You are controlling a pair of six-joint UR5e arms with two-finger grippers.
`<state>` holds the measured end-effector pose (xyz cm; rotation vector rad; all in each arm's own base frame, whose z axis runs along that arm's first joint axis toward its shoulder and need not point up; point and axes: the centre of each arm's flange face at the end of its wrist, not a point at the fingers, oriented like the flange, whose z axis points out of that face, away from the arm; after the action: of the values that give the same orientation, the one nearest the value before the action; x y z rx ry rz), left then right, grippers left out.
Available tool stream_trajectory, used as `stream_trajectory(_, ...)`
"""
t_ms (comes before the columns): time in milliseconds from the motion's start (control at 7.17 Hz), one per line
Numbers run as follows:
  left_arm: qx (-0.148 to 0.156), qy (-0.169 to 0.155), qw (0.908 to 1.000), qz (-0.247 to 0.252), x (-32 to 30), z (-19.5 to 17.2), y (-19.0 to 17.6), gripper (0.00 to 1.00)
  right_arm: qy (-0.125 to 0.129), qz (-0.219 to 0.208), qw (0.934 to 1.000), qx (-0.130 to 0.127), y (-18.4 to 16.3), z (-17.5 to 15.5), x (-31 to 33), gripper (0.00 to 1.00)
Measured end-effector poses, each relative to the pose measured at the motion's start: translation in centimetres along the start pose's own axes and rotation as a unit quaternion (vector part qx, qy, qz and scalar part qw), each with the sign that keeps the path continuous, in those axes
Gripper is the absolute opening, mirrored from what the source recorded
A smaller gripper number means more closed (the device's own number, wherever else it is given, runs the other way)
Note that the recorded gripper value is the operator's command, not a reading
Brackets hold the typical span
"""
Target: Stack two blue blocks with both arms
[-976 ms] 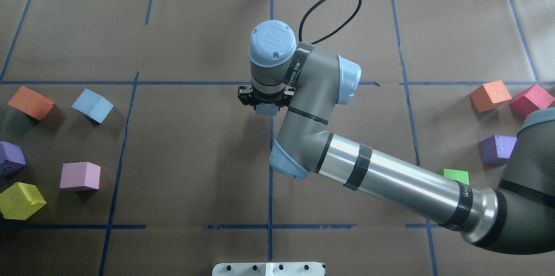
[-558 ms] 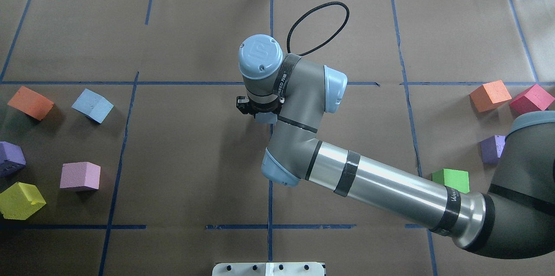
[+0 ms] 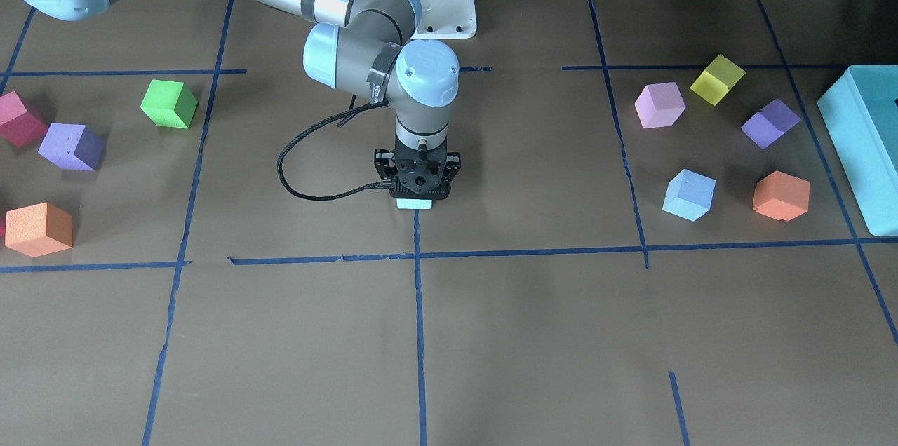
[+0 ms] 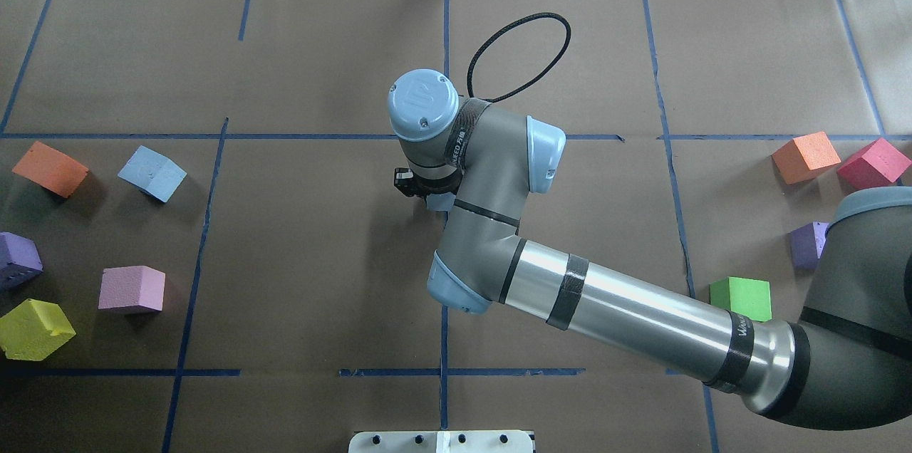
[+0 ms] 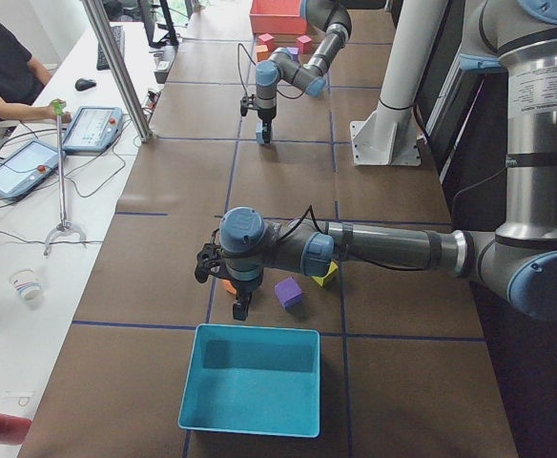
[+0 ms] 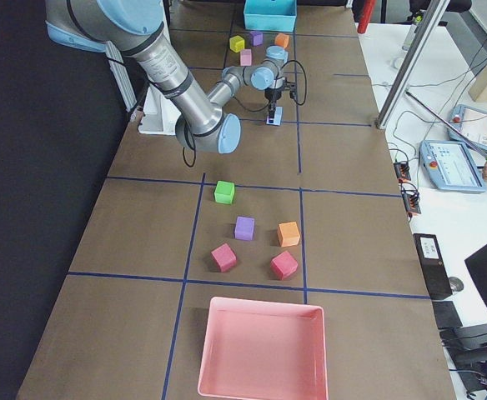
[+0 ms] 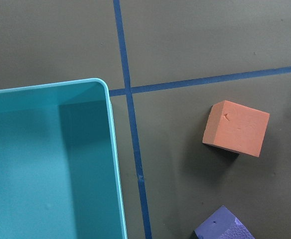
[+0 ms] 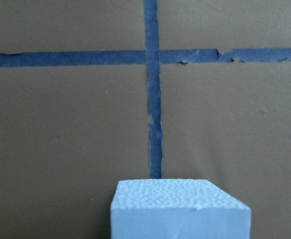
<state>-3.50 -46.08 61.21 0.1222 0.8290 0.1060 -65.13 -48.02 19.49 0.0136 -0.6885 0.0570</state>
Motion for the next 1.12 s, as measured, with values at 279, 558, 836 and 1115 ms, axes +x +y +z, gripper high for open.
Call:
stream_trajectory(279, -0.001, 0.010, 0.9999, 0.000, 0.13, 0.06, 0.00, 1.00, 0.001, 0.000, 1.0000, 0.000, 0.04, 0.05, -0.02, 0.24)
stream_trajectory(558, -0.001, 0.016, 0.9999, 0.000, 0.25, 0.04, -0.01, 1.00, -0.001, -0.004, 1.0000, 0.000, 0.09, -0.03, -0.15, 0.25)
stream_trajectory(836, 0.000, 0.017, 0.9999, -0.001, 0.24, 0.02, 0.04, 1.00, -0.001, -0.007, 1.0000, -0.001, 0.37, 0.10, -0.29, 0.99)
stream_trajectory(1115, -0.001, 0.018, 0.9998, -0.001, 0.23, 0.04, 0.06, 1.00, -0.001, -0.010, 0.9999, -0.002, 0.60, 0.22, -0.36, 1.00)
